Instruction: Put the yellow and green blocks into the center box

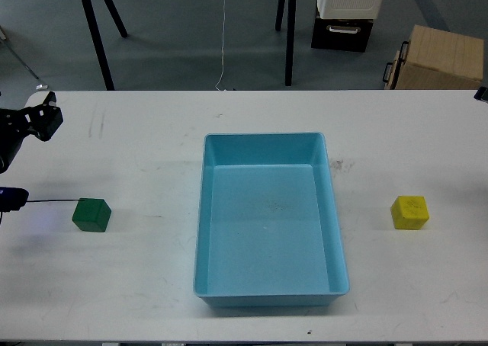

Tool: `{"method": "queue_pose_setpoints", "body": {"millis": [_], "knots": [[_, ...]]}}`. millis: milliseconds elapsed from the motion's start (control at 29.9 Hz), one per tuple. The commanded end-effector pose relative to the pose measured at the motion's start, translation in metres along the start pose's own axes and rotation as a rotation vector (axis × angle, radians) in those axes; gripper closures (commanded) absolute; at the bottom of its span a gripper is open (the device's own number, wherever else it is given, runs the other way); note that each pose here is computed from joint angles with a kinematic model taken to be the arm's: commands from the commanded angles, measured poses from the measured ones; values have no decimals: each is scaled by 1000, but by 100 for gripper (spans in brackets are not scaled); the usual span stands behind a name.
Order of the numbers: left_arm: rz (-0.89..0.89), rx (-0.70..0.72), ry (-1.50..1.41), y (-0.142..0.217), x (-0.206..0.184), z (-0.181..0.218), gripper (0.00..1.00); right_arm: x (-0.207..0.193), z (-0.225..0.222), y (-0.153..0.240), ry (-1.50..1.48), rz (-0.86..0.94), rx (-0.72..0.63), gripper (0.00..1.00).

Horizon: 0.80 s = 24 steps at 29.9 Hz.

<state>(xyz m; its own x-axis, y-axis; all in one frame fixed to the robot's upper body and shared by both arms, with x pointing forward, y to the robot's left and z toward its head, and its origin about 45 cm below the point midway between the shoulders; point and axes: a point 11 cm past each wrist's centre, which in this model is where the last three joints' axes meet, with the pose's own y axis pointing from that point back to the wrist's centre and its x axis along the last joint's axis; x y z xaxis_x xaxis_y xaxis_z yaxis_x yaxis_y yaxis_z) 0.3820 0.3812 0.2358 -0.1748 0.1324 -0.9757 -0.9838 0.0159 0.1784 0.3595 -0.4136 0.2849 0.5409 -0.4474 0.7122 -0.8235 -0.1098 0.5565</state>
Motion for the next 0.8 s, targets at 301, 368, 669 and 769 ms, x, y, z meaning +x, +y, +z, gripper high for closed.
{"method": "queue_pose_setpoints", "body": {"millis": [301,368,669,769], "knots": [[3,-3,-4,0,-1,2,0,-20,-13,-2,-205,-91,48,1],[3,-3,-4,0,-1,2,0,-26,-12,-3,-211,-122,46,1],[6,0,-4,0,0,1,0,-72,0,-15,-186,-235,-3,1],[6,0,-5,0,1,1,0,-90,-3,-21,-169,-288,-7,1]]}}
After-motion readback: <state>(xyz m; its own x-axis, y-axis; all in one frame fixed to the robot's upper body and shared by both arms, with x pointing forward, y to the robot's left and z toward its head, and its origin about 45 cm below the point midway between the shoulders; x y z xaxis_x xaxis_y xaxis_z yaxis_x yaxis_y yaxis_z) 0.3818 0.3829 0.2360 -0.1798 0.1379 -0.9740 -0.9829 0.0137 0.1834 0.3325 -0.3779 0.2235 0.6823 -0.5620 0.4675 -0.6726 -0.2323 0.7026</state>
